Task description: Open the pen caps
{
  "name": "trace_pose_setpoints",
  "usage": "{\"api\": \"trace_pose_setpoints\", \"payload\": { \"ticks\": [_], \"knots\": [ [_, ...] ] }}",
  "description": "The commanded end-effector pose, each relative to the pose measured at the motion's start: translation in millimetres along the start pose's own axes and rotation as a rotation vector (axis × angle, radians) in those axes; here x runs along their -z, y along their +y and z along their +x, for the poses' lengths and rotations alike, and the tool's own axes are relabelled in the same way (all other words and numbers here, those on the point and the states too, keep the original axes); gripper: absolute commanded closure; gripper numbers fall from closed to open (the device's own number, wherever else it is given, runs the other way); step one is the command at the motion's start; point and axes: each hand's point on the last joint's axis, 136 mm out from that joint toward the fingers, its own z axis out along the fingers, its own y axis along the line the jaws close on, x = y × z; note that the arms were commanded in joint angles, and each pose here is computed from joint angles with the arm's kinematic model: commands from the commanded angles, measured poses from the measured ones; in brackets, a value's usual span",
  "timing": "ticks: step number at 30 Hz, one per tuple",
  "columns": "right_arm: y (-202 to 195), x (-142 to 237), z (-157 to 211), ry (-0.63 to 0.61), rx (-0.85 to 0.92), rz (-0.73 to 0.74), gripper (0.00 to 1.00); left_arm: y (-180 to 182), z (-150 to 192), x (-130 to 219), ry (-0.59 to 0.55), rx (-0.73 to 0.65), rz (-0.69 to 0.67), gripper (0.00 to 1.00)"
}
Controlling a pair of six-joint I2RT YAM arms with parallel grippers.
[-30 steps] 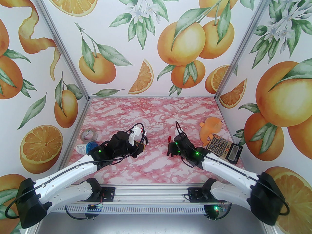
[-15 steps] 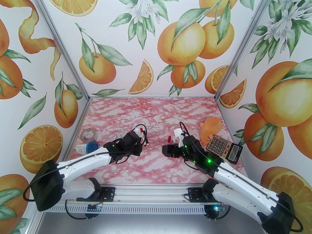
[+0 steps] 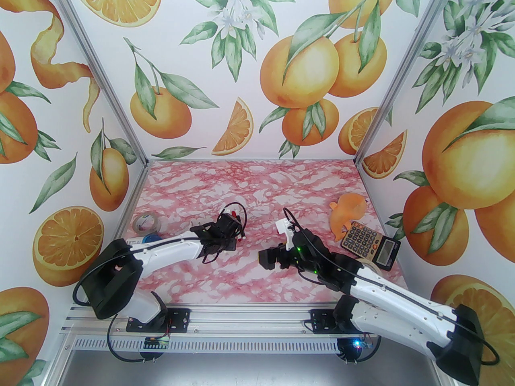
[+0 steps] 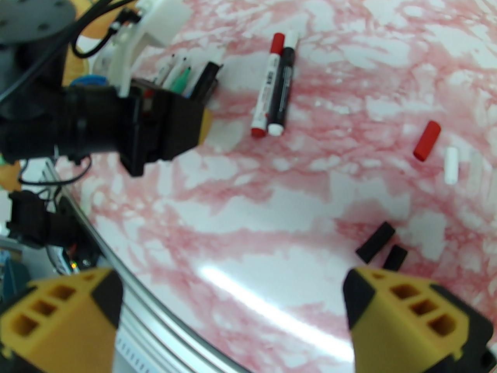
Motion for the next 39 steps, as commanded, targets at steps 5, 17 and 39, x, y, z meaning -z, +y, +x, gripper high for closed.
{"api": "trace_pose_setpoints", "payload": {
  "ticks": [5,17,39],
  "knots": [
    [9,0,-19,-0.052,0.008,0.0,0.0,9,-10,-11,-0.018,0.024,-0.056,0.96],
    [5,-4,-15,-0.043,-0.005,0.016,0.0,20,-1,-27,0.014,0.001,-0.107,0.92],
    [1,-5,-12,-0.042,-0.019,0.028,0.0,20,-2,-28,0.019,-0.006,-0.112,0.72]
  ]
}}
